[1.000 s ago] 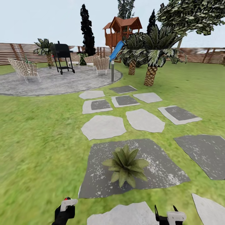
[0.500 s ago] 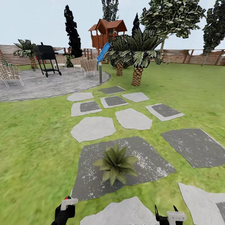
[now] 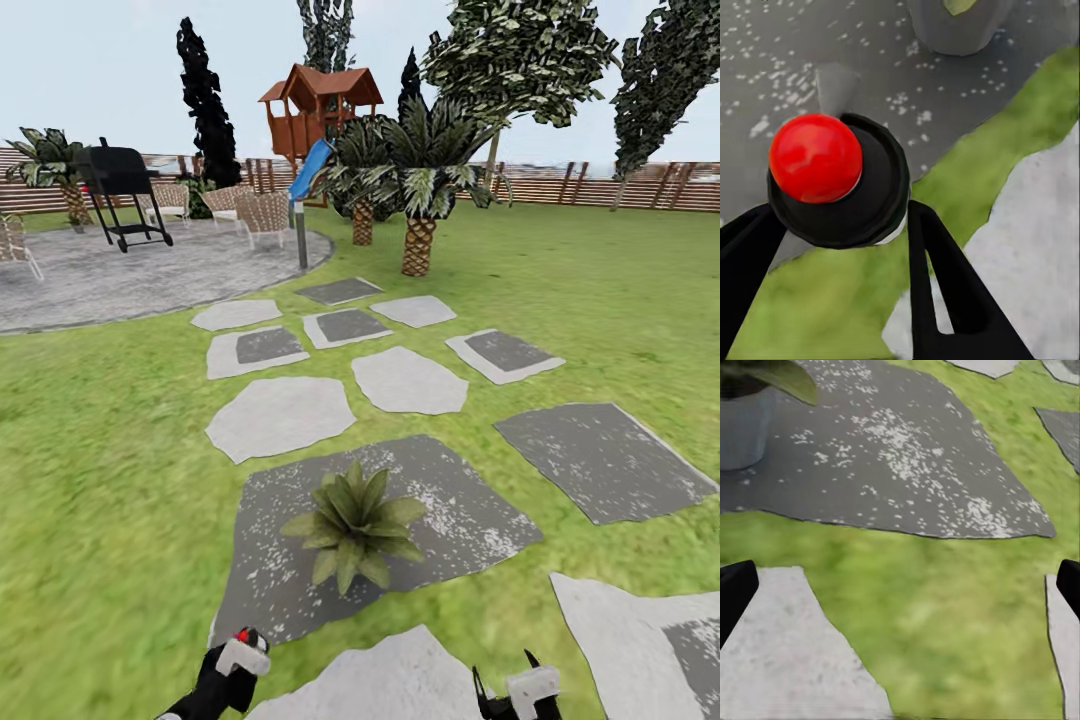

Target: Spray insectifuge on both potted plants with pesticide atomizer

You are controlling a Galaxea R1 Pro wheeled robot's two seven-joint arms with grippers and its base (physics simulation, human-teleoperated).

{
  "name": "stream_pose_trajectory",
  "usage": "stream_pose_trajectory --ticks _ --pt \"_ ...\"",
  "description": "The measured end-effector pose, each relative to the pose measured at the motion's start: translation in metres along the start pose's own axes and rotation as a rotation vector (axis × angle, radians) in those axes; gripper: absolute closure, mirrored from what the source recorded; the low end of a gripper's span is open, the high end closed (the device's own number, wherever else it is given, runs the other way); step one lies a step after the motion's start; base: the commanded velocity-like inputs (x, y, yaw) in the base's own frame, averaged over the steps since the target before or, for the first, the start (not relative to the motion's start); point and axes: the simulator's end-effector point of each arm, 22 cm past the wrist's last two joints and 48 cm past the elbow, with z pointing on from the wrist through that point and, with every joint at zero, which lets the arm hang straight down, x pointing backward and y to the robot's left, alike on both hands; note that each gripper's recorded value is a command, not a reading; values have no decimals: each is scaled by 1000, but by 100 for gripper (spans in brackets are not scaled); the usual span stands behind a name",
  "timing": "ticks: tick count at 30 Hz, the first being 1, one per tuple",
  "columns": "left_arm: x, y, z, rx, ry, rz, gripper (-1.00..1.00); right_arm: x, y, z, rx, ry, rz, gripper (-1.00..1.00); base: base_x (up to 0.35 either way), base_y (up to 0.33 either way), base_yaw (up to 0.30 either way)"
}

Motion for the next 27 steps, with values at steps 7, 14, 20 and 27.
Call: stream_pose_trajectory --ticks 7,14,20,27 --pt "0 -19 -6 181 19 120 100 -18 54 24 -296 28 -150 -100 0 0 0" --pt "-9 -35 -8 331 131 262 100 -26 99 27 -564 105 -153 -100 0 0 0" --pt "-10 -50 -14 416 180 314 100 -49 114 31 -677 84 -156 -100 0 0 0" --pt "-2 -63 -16 450 225 362 100 -64 138 25 -765 64 -149 100 0 0 0"
